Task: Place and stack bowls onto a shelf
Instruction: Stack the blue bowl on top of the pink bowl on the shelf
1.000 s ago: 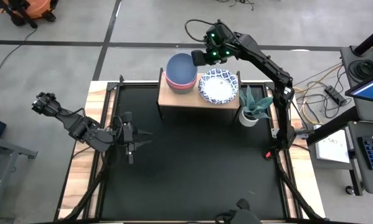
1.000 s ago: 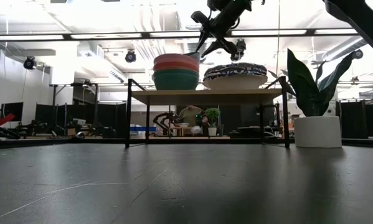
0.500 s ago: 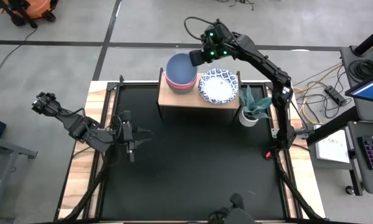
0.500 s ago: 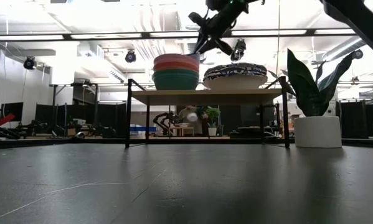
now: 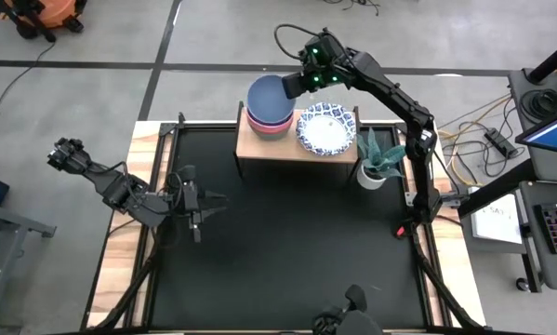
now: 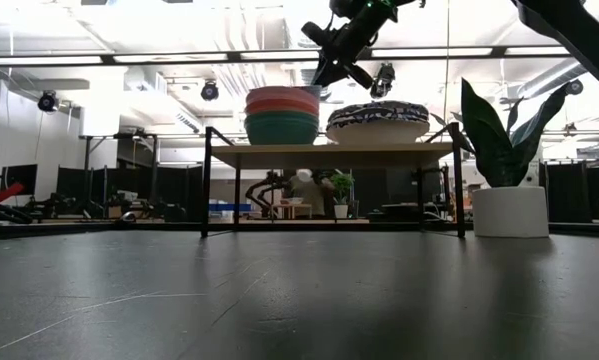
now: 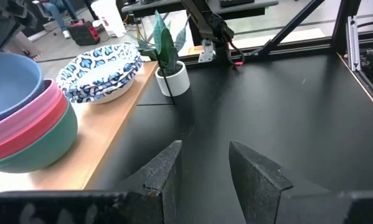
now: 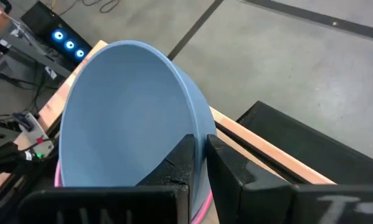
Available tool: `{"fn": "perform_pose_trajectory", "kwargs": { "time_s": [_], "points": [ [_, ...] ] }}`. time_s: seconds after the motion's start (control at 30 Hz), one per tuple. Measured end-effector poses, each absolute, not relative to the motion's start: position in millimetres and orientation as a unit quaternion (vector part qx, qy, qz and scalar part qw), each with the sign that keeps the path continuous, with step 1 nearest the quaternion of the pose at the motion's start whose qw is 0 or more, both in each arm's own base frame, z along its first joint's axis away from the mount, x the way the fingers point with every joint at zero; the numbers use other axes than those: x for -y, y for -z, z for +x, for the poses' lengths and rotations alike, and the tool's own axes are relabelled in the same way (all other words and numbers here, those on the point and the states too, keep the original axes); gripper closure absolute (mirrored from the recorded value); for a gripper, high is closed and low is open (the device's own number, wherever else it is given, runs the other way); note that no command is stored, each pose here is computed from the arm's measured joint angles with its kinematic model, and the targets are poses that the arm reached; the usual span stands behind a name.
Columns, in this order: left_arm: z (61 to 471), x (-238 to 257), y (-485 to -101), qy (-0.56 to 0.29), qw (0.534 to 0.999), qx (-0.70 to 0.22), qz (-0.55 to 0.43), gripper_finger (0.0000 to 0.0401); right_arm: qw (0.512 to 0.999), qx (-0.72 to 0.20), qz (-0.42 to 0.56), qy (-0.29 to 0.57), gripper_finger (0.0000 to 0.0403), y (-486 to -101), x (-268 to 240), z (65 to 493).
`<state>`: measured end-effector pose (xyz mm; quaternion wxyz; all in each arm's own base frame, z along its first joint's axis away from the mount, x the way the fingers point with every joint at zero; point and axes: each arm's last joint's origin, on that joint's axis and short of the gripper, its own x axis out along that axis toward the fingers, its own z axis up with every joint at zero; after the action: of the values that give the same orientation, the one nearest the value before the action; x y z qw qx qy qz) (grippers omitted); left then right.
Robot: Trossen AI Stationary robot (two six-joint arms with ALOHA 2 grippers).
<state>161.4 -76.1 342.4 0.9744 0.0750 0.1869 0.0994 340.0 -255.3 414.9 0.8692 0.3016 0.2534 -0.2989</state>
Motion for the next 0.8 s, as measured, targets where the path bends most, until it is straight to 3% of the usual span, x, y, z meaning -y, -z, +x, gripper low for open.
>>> {"fn": "perform_pose_trajectory", "kwargs": {
  "time_s": [0.23, 0.6, 0.7, 0.8],
  "points": [
    [161, 76, -342, -0.100, 0.974, -0.187, 0.075, 0.0286, 0.869, -0.267, 0.299, 0.289, 0.0360, -413, 252, 340],
    [161, 76, -342, -0.099, 0.974, -0.187, 0.077, 0.0286, 0.883, -0.238, 0.292, 0.282, 0.0247, -423, 251, 339],
    [161, 76, -342, -0.105, 0.973, -0.186, 0.085, 0.0286, 0.901, -0.203, 0.262, 0.279, 0.0241, -431, 254, 342],
    [161, 75, -343, -0.120, 0.971, -0.183, 0.094, 0.0286, 0.921, -0.186, 0.213, 0.269, 0.0262, -435, 255, 348]
  ]
}}
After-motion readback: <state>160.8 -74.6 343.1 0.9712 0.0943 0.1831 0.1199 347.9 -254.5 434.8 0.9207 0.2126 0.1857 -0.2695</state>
